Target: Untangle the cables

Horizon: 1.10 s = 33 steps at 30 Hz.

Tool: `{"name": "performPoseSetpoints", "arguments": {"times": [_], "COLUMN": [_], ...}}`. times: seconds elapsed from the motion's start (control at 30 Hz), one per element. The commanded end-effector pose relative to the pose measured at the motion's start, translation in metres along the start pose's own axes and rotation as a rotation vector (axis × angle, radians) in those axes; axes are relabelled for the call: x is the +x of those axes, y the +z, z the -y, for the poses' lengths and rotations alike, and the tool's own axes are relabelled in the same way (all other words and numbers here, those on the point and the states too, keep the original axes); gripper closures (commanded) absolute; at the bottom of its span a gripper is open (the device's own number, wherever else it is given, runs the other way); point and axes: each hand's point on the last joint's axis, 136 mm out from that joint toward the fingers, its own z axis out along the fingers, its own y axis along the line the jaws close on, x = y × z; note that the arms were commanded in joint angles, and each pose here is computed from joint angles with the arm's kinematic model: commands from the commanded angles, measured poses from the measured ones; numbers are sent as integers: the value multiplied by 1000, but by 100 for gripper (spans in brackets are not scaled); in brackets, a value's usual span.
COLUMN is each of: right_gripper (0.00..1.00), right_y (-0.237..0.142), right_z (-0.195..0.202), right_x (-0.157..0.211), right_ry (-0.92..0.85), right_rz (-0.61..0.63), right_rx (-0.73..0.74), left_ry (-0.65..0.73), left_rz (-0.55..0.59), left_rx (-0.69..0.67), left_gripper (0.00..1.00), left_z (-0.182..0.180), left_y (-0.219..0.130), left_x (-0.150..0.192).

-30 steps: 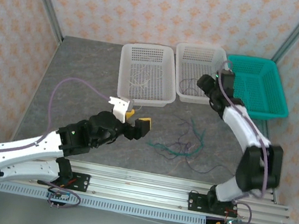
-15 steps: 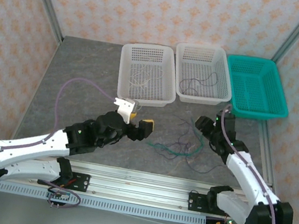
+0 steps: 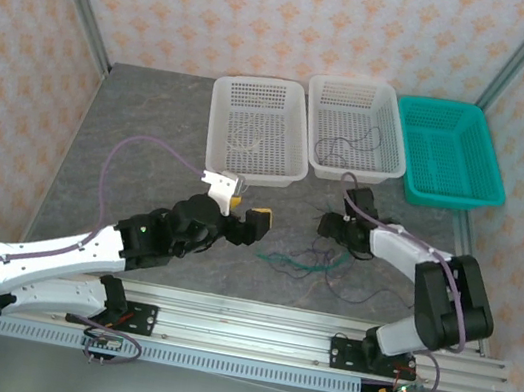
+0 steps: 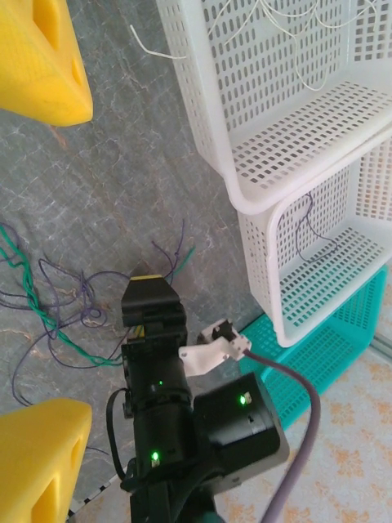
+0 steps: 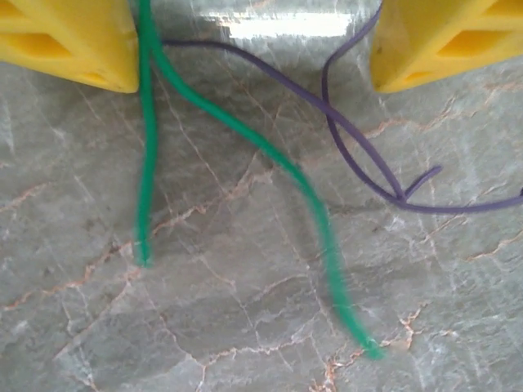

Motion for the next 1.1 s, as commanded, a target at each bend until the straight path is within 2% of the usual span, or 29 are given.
{"name": "performPoseSetpoints", "arguments": {"times": [0.0, 0.03, 0.13, 0.2, 0.23, 0.33, 0.5, 0.63, 0.87, 1.0, 1.07], "right_gripper": [44, 51, 60, 74, 82, 100, 100, 100, 100, 100, 100], "right_y": [12, 15, 15, 12, 9, -9, -71, -118, -152, -156, -156], "right_z": [-6, -1, 3, 5, 3, -12, -45, -63, -104, -125, -132], "right_x": [-10, -9, -10, -13, -15, -25, -47, -56, -50, -38, -34], "right_ry": [-80, -88, -109, -110, -111, -112, -137, -197, -285, -358, -381], "right_rz": [37, 26, 16, 40, 56, 137, 355, 468, 460, 442, 433], "right_rx": [63, 111, 182, 200, 188, 77, -154, -272, -441, -487, -499], "left_ry": [-18, -19, -20, -25, -29, -51, -120, -240, -504, -518, -520], "left_rz": [0, 1, 5, 9, 9, 6, -9, 9, 4, 21, 30], "left_rx": [-25, -29, -50, -63, -68, -85, -118, -90, 162, 168, 116], "left_gripper": [13, 13, 13, 13, 13, 13, 13, 14, 17, 19, 23], "left_z": [-3, -4, -10, -13, -14, -17, -17, -10, 27, 33, 24], "left_y": [-3, -4, -6, -7, -7, -7, -5, 0, 29, 43, 52], "left_x": [-2, -2, -1, 0, 0, 1, -2, -14, -45, -64, -70]}}
